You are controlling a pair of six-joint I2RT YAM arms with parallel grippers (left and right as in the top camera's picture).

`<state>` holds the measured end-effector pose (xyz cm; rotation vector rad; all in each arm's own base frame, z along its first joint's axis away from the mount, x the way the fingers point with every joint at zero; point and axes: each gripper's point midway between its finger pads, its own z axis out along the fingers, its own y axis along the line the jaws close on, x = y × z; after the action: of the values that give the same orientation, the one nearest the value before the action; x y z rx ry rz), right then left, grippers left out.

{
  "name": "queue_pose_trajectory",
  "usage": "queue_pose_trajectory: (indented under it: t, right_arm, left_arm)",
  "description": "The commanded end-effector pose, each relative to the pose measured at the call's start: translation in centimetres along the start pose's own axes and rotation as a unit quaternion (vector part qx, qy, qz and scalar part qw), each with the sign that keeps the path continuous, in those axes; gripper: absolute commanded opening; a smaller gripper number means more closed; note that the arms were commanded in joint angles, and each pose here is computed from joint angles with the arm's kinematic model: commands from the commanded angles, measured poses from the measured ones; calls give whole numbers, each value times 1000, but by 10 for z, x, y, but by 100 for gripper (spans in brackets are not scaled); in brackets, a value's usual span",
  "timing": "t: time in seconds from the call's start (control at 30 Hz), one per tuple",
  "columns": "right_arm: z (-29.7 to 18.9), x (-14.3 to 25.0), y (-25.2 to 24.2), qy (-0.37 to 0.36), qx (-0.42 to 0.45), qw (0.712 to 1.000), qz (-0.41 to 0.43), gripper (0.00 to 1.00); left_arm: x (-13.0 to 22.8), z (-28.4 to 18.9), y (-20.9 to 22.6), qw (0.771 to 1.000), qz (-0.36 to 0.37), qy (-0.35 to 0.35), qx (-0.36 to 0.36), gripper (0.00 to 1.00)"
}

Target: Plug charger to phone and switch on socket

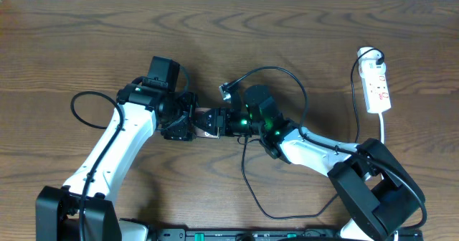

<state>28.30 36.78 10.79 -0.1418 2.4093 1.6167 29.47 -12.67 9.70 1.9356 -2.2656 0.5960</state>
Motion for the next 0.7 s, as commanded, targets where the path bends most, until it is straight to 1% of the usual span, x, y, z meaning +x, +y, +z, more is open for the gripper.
queue_pose_trajectory:
  t: [0.0,0.13,0.33,0.53,0.67]
  right_arm:
    - [4,-2,1,-3,2,1000,-9,52]
    - [4,-2,1,-4,3,1000,-8,50]
    - [4,-2,1,-4,3,1000,-8,42]
    - [4,-2,1,-4,3,1000,-8,37]
    - [4,-2,1,-4,3,1000,-8,31]
  left_arm:
    - [7,-3,-4,1000,0,11,6,8]
    - [8,-2,-3,1000,1,12,6,7]
    - [11,-2,-7,1000,7,14,14,7]
    - [11,-2,-8,1000,9,15,15,7]
    - [15,-1,-7,1000,14,16,13,7]
